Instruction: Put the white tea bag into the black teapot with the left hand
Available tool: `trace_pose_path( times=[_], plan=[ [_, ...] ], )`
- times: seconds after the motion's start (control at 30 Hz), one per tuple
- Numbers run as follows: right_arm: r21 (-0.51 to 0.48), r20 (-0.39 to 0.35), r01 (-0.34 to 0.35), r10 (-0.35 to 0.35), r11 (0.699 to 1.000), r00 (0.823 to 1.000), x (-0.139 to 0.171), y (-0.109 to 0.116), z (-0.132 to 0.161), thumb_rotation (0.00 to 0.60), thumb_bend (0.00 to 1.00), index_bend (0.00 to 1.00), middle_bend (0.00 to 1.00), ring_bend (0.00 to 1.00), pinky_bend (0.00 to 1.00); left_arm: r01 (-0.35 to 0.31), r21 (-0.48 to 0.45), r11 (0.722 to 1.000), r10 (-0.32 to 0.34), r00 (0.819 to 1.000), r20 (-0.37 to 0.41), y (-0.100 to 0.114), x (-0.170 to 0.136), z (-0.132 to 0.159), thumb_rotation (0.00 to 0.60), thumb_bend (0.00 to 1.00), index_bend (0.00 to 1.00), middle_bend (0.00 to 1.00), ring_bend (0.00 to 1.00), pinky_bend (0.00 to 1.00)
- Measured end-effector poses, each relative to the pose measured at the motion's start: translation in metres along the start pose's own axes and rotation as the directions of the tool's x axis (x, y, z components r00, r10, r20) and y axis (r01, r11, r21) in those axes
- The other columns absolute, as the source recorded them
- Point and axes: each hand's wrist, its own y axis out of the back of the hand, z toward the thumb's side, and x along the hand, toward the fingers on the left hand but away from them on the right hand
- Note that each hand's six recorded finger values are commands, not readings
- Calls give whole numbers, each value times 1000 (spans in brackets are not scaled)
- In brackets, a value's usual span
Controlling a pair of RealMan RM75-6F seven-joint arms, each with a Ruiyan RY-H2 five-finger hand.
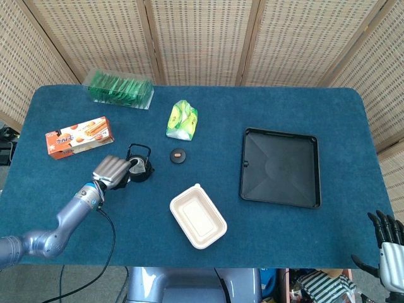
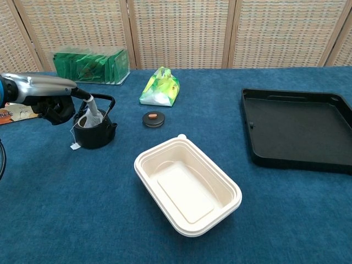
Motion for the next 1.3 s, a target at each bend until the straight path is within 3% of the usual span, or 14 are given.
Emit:
trace_pose_path(
  times=[0.37, 1.3],
  plan=[
    [-2, 0, -2, 2, 1000, 1000, 0, -1, 0, 600, 15, 137, 125, 0, 47, 21, -2, 1000, -21, 999, -42, -7, -1, -15, 600, 1000, 233, 763, 738, 666],
    [-4, 11, 3, -3, 1000, 1000, 5, 0, -1, 600, 16, 137, 125, 0, 51, 96, -23, 995, -97, 994, -57, -17, 11, -14, 600, 1000, 233, 763, 737, 666]
  ],
)
